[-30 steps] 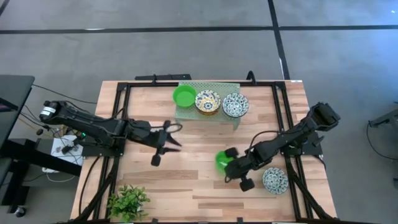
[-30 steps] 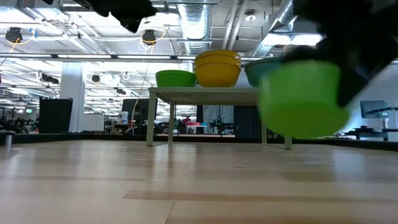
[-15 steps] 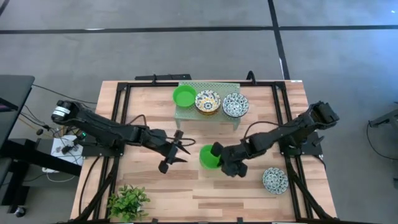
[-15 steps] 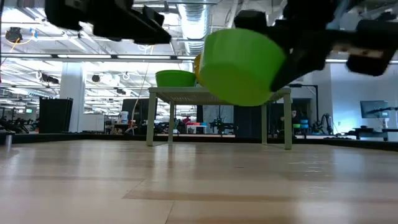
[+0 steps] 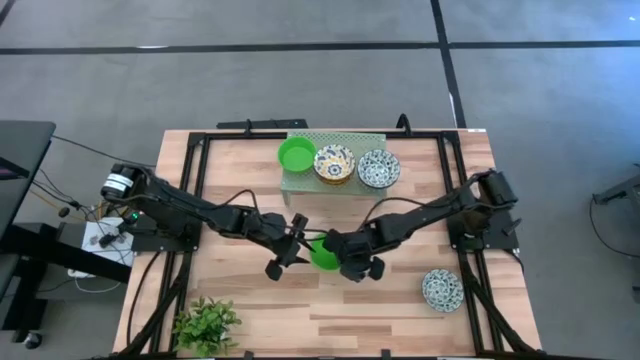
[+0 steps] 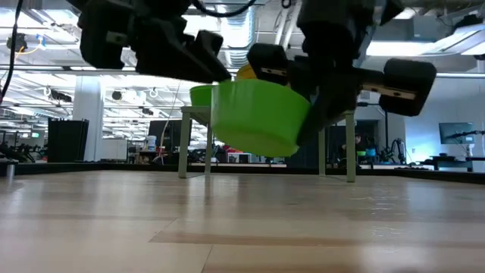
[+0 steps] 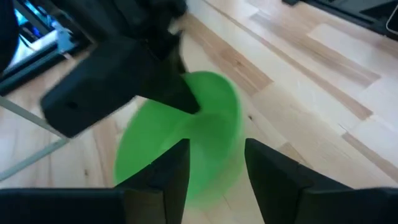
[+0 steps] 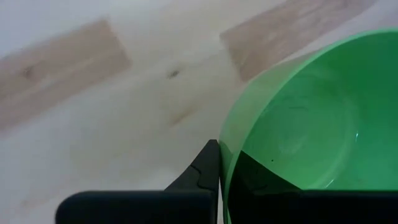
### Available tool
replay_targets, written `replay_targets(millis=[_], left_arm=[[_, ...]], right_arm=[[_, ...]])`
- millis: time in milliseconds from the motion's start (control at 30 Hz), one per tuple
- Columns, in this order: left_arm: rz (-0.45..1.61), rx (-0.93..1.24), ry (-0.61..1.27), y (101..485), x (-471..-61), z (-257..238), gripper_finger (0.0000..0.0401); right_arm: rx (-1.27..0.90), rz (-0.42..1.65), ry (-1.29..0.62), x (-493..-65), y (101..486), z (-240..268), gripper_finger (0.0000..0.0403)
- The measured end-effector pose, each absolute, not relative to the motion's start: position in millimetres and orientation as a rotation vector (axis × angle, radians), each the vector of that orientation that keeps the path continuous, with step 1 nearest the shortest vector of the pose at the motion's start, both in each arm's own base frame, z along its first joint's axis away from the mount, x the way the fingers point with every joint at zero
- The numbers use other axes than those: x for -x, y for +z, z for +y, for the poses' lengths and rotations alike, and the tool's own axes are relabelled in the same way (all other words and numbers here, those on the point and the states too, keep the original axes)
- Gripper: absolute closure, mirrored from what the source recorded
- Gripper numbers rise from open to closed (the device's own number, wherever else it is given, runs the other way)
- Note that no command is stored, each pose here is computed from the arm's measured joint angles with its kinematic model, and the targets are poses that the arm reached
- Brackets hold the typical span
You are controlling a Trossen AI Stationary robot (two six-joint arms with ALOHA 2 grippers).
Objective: Pick & Place Mini bowls
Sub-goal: Stack the green bowl on the green bowl on the shelf
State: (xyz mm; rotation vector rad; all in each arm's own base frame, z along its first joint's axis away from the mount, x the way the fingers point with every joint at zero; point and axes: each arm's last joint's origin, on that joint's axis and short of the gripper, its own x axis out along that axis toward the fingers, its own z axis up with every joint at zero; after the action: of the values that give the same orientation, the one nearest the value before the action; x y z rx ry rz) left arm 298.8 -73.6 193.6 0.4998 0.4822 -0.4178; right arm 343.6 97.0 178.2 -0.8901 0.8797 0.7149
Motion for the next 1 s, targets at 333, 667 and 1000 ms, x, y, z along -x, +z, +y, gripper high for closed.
replay_targets(millis=[333,667,1000], left_arm=[[0.511,-0.501,-0.425,186,-301,-74,0.0266],[0.516,-0.499,-0.432,186,-300,-74,0.0298],[0.548,-0.500,-0.438,183,-299,-74,0.0333]], right_arm=[[0.897,0.857,0.764,-351,181,87,0.0397],[0.899,0.834,0.738,-353,185,85,0.0394],[0.734,0.879,0.647,-360,203,86,0.0362]])
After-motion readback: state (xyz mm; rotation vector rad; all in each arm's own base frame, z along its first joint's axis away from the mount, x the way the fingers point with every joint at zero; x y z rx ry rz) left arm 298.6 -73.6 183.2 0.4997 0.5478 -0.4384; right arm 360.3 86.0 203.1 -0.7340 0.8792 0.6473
